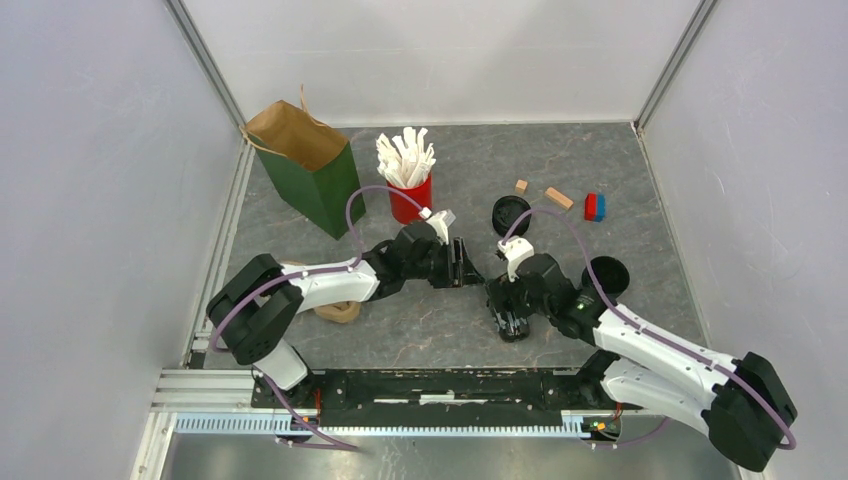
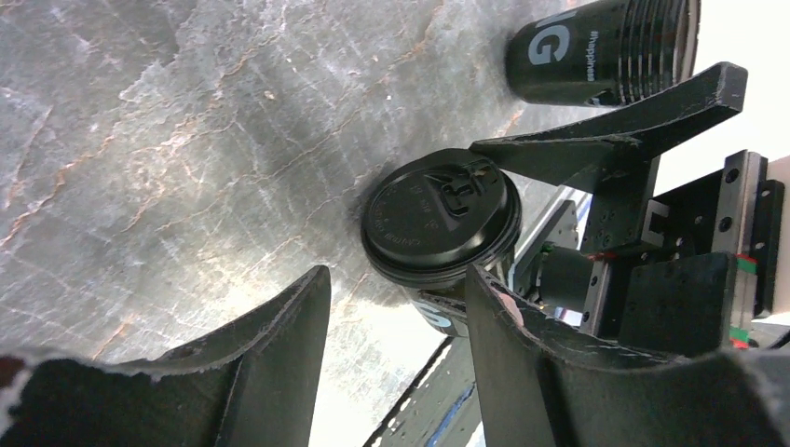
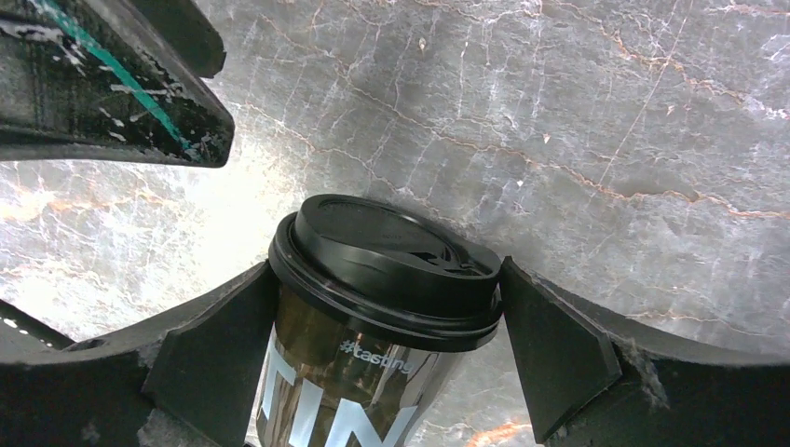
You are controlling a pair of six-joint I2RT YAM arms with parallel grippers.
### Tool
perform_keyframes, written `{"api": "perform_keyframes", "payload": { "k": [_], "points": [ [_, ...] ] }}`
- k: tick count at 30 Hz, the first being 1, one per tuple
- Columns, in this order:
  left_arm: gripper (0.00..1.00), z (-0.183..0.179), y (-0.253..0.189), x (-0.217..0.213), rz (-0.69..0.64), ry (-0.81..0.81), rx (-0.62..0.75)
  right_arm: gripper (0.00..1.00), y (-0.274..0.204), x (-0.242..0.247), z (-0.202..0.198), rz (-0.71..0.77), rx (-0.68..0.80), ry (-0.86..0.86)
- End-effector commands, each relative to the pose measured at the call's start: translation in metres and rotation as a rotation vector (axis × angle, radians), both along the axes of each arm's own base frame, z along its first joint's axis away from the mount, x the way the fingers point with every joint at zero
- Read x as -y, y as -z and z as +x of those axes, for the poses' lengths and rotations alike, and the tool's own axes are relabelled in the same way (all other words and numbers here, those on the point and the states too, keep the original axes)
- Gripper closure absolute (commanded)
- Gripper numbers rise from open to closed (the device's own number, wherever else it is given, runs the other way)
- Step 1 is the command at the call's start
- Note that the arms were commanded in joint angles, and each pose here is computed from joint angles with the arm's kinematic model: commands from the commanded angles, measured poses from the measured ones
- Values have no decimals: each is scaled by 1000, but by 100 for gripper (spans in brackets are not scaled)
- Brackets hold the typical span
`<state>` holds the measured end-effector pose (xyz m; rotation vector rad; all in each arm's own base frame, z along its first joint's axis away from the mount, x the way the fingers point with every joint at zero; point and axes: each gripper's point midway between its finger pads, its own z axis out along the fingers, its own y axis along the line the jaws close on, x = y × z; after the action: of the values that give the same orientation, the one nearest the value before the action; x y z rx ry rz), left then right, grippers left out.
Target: Pack the takeout coffee
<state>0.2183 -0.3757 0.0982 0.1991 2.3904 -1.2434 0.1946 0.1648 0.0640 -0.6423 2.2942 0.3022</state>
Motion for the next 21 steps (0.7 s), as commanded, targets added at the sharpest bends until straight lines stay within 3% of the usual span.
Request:
{"api": "perform_keyframes", "payload": {
  "k": [1,10,21],
  "points": [
    [38,6,-9,-4,46,-1,72,7,12,-4,-11,66,-54,47],
    [37,-1,-17,-12,46,-4,61,13,16,-5,-13,64,-23,-18],
    [35,-10,-57,-23,2,-27,35,18,-34,-36,8,242,254,-159]
  ]
}}
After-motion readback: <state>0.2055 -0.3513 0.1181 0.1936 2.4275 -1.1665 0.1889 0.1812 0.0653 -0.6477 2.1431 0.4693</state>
